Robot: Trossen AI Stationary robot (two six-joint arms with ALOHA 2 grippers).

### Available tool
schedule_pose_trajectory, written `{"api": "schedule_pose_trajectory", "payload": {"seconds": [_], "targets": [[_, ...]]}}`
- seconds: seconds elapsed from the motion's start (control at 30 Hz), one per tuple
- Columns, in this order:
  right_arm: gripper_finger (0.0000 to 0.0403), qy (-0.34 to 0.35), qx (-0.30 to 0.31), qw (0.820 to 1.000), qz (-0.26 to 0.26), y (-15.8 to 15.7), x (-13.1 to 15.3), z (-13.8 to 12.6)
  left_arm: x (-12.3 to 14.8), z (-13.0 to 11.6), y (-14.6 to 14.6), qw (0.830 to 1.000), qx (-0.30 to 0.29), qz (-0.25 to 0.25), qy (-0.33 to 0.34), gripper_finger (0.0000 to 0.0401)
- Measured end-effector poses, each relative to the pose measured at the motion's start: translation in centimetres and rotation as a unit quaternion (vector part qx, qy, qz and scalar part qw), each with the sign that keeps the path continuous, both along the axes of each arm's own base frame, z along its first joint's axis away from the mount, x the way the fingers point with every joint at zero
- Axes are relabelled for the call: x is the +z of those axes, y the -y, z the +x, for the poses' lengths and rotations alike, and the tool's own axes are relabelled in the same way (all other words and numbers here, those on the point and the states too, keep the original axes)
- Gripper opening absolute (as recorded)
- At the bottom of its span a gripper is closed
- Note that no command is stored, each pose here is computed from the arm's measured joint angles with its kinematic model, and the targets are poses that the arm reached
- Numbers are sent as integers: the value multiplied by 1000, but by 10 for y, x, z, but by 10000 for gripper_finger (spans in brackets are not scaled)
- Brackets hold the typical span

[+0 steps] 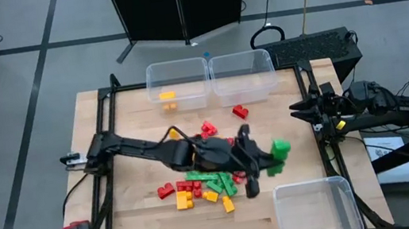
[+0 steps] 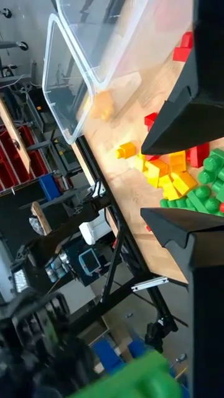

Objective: Sort blocks
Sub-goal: Put the green game piece into the bottom right transparent bin

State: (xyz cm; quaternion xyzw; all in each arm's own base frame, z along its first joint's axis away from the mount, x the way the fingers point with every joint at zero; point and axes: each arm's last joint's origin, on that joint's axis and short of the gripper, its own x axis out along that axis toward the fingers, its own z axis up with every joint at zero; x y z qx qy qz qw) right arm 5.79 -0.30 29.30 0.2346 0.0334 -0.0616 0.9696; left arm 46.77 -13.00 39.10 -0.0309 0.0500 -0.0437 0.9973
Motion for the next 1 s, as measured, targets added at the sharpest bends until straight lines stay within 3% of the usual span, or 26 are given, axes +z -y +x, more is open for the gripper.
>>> {"api": "schedule_pose_trajectory", "payload": {"seconds": [0.17, 0.3, 0.53, 0.87, 1.0], "targets": [[146, -1, 0, 1000, 3, 0, 0, 0, -32, 22, 14, 997, -14, 71, 12, 0], [146, -1, 0, 1000, 3, 0, 0, 0, -56, 37, 19, 997, -26, 70, 21, 0], [146, -11, 0, 1000, 3, 0, -2, 0, -76, 51, 30, 991, -97, 53, 72, 0], [146, -30, 0, 1000, 3, 0, -6, -1, -92, 54, 39, 984, -156, 53, 64, 0], [146, -30, 0, 1000, 3, 0, -6, -1, -106, 58, 43, 981, -167, 78, 58, 0]]}}
